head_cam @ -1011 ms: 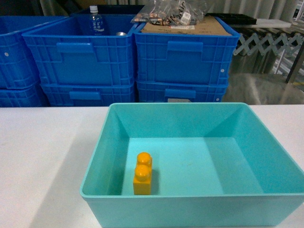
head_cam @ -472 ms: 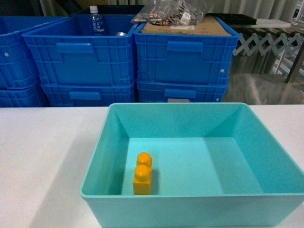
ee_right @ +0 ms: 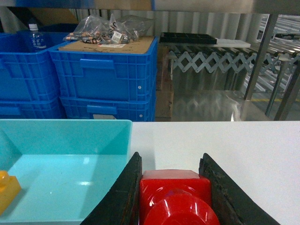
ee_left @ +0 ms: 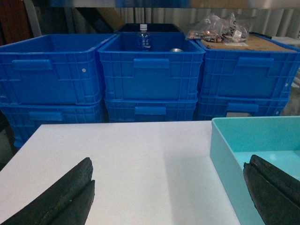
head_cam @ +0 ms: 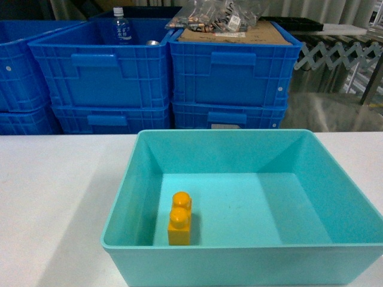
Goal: Pick red block from blue box to shelf
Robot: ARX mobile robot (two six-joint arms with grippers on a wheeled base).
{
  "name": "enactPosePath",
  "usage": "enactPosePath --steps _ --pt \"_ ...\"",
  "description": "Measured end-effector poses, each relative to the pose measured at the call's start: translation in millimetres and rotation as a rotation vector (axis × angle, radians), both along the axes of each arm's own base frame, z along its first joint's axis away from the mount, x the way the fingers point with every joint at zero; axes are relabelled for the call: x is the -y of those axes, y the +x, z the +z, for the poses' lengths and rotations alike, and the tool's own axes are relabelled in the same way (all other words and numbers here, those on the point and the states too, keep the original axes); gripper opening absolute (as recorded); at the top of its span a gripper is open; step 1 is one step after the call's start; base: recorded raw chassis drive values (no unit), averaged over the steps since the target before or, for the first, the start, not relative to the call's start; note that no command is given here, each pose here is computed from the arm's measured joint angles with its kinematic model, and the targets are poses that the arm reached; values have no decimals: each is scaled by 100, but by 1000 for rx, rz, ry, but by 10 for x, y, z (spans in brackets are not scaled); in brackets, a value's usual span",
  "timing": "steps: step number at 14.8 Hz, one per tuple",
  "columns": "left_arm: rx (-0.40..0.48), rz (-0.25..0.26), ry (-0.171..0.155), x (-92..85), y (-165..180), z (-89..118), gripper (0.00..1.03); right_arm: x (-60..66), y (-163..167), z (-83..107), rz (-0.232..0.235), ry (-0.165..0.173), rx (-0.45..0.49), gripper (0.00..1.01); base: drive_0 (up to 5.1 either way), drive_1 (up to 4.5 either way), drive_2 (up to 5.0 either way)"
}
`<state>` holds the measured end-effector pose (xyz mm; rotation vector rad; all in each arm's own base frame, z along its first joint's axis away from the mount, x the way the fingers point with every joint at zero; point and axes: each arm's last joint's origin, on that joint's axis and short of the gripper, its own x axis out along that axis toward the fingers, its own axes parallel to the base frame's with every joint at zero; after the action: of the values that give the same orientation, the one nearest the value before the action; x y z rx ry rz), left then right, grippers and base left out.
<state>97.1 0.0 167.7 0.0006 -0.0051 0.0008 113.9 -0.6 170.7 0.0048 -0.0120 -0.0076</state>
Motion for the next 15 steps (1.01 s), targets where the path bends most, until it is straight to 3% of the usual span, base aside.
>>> enactPosePath --steps 10,15 --pt "0 0 0 0 0 0 98 -2 -167 -38 3 -1 -10 29 0 0 0" --pt "0 2 0 -1 0 1 98 -6 -167 -36 8 -1 -8 29 -161 -161 -161"
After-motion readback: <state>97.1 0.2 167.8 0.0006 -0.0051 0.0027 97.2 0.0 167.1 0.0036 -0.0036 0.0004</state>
